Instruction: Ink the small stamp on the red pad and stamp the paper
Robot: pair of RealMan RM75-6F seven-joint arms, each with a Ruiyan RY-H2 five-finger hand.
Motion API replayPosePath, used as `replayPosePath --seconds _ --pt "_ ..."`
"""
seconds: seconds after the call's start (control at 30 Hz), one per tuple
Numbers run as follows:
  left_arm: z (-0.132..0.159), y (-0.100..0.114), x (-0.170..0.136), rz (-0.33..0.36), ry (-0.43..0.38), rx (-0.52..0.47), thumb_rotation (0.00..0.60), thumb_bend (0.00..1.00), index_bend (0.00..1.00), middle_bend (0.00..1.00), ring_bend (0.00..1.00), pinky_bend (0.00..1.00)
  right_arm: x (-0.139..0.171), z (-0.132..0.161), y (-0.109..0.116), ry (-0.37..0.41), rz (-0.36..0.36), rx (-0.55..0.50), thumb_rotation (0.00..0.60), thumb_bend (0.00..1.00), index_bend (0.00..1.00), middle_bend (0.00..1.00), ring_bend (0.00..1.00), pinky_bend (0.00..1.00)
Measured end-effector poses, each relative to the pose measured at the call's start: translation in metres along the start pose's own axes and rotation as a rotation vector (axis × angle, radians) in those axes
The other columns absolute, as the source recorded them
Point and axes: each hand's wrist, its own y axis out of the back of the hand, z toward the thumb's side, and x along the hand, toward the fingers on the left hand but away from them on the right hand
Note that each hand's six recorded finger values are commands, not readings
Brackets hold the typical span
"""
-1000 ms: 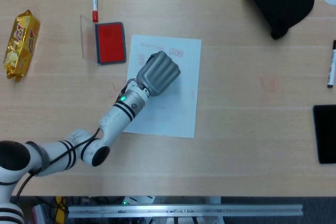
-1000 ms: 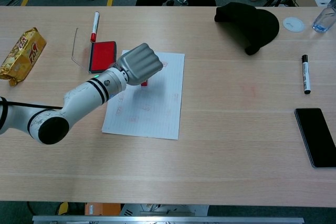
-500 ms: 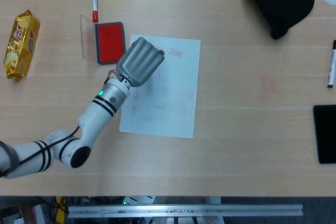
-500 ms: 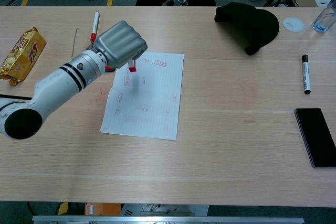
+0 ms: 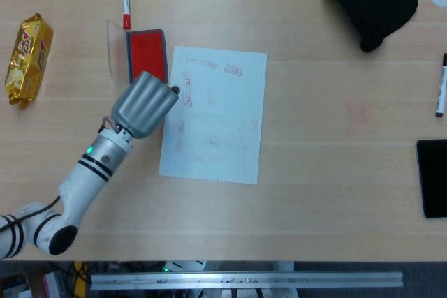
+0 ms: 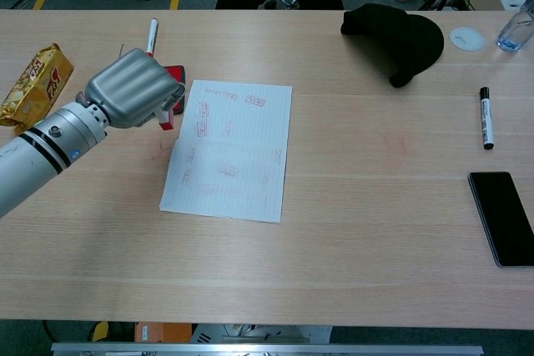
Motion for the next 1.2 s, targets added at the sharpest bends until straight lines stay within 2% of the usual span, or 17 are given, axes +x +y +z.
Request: replayPosePath --seconds 0.4,0.7,0.93,1.2 --pt "-0.019 -0.040 -0.021 -0.066 0.067 0.008 0.600 0.29 0.64 1.00 1.00 1.00 0.003 0.001 0.002 0.001 -0.005 0.001 0.600 0.05 0.30 0.38 0.34 0.48" --pt "-0.023 -0.067 -0.030 -0.112 0.097 -0.010 0.600 0.29 0.63 1.00 1.00 1.00 0.003 0.005 0.003 0.012 -0.005 0.006 0.600 0.05 0.30 0.38 0.34 0.48" --pt "-0.022 -0.076 -0.032 -0.129 0.108 -0.036 0.600 0.29 0.62 1.00 1.00 1.00 0.004 0.007 0.004 0.012 -0.007 0.010 0.600 0.05 0.30 0.38 0.34 0.48" --pt "-0.021 -0.077 -0.033 -0.125 0.113 -0.046 0.600 0.29 0.54 1.00 1.00 1.00 0.004 0.006 0.004 0.008 -0.008 0.010 0.600 0.05 0.30 0.38 0.34 0.48"
